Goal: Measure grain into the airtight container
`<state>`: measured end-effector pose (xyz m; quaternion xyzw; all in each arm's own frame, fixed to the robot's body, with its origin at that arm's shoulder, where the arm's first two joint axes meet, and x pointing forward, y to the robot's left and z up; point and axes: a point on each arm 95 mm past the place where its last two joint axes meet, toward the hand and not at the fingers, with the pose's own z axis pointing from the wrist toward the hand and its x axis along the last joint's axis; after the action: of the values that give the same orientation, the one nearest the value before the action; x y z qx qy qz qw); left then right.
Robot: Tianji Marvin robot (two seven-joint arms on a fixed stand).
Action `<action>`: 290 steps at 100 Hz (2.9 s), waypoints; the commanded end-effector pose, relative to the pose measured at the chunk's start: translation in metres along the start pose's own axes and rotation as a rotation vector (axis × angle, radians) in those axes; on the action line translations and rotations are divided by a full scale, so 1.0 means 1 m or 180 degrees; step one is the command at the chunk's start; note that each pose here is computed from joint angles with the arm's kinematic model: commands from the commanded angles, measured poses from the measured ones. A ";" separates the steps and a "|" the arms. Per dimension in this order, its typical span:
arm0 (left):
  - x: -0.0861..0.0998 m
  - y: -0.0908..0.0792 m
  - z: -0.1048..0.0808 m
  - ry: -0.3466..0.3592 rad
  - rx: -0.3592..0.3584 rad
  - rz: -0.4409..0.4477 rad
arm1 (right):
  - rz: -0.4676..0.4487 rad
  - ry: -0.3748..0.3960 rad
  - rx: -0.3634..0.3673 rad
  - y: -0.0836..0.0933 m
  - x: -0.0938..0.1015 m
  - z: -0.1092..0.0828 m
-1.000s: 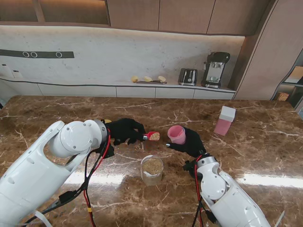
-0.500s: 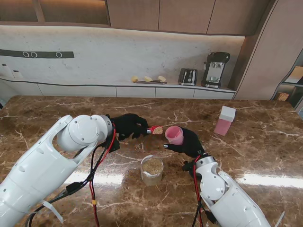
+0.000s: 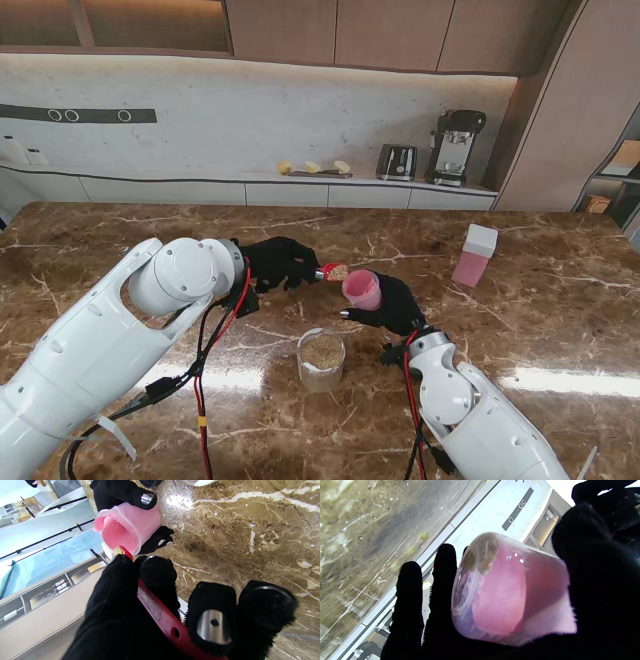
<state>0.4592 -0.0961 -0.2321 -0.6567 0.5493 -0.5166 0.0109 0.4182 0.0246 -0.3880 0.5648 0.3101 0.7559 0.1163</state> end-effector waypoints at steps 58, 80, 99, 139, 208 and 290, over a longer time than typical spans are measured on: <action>0.004 0.000 0.026 -0.0075 -0.0131 0.0109 | 0.0030 0.0053 0.0181 -0.012 0.008 -0.001; 0.007 0.002 0.030 -0.0056 -0.0189 0.0186 | 0.0031 0.0053 0.0160 -0.010 0.009 -0.002; 0.009 0.003 0.029 -0.0042 -0.0170 0.0378 | 0.0035 0.0056 0.0149 -0.009 0.010 -0.002; 0.021 0.008 0.023 0.0263 0.0048 0.1167 | 0.0033 0.0053 0.0145 -0.009 0.009 -0.002; 0.037 0.020 0.021 0.0963 0.0537 0.3184 | 0.0044 0.0070 0.0139 -0.009 0.010 -0.002; 0.031 0.015 0.014 0.0998 0.0833 0.3148 | 0.0040 0.0042 0.0133 -0.008 0.010 -0.003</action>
<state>0.4547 -0.1334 -0.2261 -0.2219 0.7218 -0.6062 0.2497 0.4138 0.0349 -0.3806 0.5560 0.3208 0.7602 0.1005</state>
